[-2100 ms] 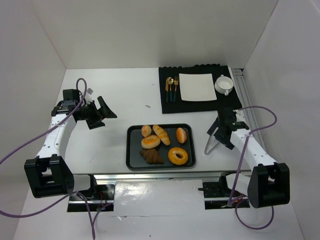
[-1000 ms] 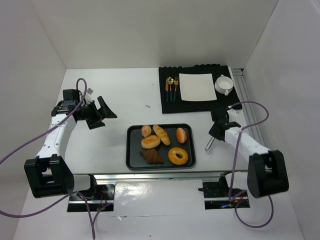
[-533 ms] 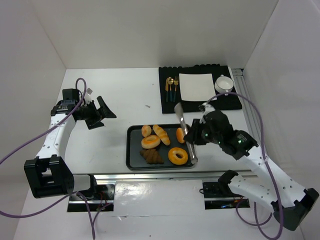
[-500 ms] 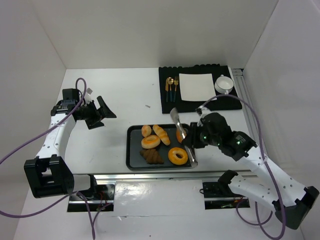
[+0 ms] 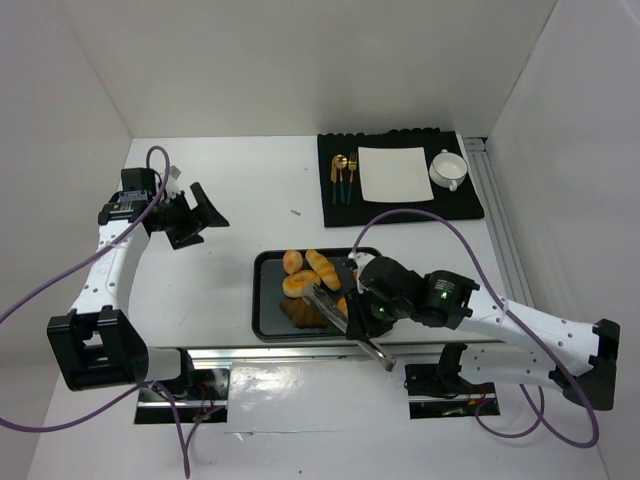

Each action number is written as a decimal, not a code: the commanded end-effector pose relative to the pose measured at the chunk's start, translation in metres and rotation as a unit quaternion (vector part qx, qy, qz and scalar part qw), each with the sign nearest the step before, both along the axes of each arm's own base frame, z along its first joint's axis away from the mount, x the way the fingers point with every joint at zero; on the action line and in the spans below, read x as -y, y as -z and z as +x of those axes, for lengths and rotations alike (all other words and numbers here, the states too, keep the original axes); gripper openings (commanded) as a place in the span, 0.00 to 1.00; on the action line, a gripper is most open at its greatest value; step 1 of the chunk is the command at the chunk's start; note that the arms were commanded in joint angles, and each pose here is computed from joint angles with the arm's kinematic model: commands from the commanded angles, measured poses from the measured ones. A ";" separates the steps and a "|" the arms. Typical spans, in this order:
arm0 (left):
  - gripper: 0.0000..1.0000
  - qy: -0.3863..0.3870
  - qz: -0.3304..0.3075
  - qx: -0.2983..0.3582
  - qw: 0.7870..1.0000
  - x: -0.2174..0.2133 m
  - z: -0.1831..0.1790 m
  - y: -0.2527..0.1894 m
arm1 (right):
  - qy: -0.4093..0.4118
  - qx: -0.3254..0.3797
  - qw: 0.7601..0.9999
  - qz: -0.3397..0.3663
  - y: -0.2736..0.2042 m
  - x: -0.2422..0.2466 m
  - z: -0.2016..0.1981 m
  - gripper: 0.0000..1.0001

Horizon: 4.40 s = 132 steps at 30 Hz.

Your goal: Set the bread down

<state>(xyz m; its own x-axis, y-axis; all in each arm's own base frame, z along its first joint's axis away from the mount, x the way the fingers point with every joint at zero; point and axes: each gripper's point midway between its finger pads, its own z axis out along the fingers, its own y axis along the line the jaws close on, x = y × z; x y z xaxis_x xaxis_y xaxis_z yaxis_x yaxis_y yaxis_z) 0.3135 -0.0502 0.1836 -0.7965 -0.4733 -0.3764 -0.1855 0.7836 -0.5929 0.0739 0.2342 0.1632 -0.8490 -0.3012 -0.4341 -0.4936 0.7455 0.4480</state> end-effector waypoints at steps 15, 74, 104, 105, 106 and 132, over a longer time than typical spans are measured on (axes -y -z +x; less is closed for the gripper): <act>1.00 0.005 0.005 0.014 1.000 0.000 0.001 -0.008 | 0.022 0.046 0.998 -0.028 -0.023 -0.012 0.014 0.58; 1.00 -0.008 -0.004 0.033 0.999 0.002 0.000 -0.015 | 0.434 0.244 0.864 -0.075 -0.047 0.128 0.385 0.37; 1.00 -0.002 0.001 0.029 1.000 0.002 -0.004 -0.013 | 0.352 0.272 0.895 -0.038 -0.092 0.097 0.341 0.46; 1.00 -0.002 0.001 0.029 1.000 0.002 -0.004 -0.013 | 0.327 0.264 0.907 -0.040 -0.085 0.088 0.328 0.46; 1.00 -0.002 0.001 0.029 1.000 0.002 -0.004 -0.013 | 0.292 0.254 0.921 -0.052 -0.078 0.081 0.310 0.46; 1.00 -0.014 0.014 0.012 1.000 -0.005 -0.001 -0.002 | 0.023 0.090 0.989 -0.118 0.025 -0.001 0.102 0.59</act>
<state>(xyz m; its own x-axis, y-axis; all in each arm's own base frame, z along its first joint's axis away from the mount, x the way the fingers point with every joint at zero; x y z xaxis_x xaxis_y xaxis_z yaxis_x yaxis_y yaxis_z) 0.3094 -0.0468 0.1802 -0.7781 -0.4979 -0.3828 -0.2157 0.7843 -0.5817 0.1806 0.2394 0.1452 -0.7748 -0.3520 -0.5252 -0.5137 0.8347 0.1984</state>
